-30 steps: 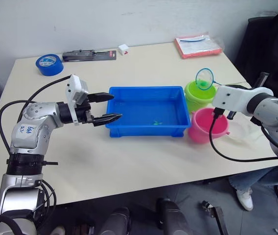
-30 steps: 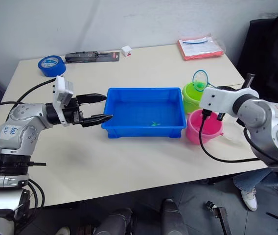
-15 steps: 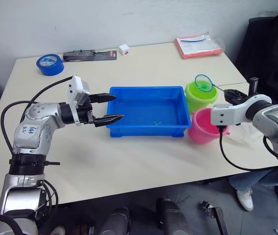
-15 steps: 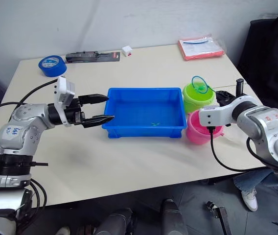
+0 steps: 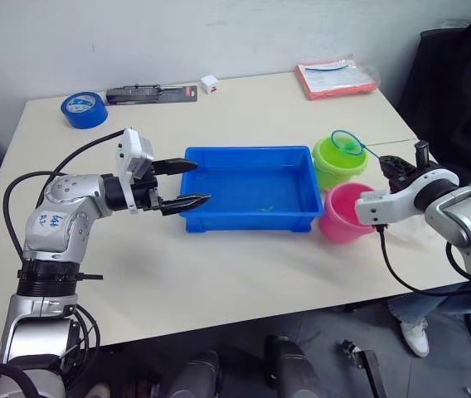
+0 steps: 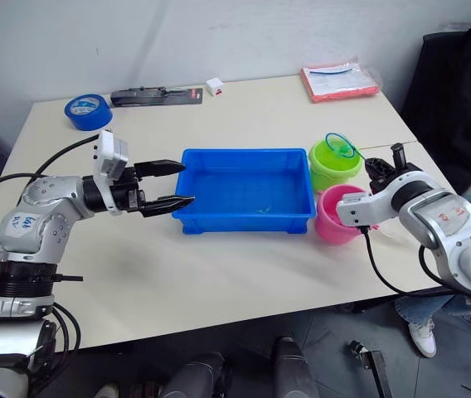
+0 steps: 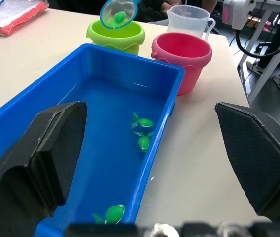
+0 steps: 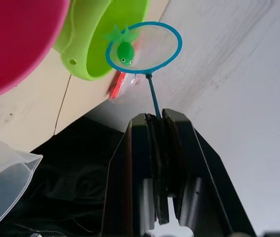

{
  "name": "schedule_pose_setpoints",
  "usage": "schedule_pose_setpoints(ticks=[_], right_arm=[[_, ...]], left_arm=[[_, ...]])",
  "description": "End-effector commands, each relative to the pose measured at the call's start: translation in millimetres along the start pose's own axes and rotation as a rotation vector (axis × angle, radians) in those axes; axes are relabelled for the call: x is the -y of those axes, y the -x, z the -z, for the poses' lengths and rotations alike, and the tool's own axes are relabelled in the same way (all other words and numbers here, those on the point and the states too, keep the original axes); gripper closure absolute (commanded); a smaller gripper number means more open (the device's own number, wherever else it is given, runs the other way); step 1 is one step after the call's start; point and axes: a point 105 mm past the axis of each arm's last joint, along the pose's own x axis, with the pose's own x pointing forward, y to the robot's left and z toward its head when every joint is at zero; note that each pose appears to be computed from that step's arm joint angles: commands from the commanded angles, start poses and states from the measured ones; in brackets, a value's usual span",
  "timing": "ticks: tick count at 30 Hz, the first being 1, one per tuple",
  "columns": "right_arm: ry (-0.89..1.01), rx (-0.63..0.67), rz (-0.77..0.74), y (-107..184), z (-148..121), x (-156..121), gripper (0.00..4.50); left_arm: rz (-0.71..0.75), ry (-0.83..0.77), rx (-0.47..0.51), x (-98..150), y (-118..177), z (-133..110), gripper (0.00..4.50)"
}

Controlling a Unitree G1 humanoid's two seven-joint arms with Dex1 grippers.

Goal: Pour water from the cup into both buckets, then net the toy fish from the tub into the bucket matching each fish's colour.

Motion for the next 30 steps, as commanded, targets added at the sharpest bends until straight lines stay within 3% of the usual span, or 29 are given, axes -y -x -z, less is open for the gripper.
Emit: schedule_pose_setpoints(ticks=[1,30], right_arm=[[0.036,-0.034,0.091,5.9,8.6,21.7,3.71],[0.265,-0.073,0.11,8.2,6.7,18.4,3.71]], left_arm=[[0.006,-0.029,0.014,2.2,-0.2,-6.3,0.0],[0.006,-0.034,0.021,4.3,-1.6,-5.5,0.0]])
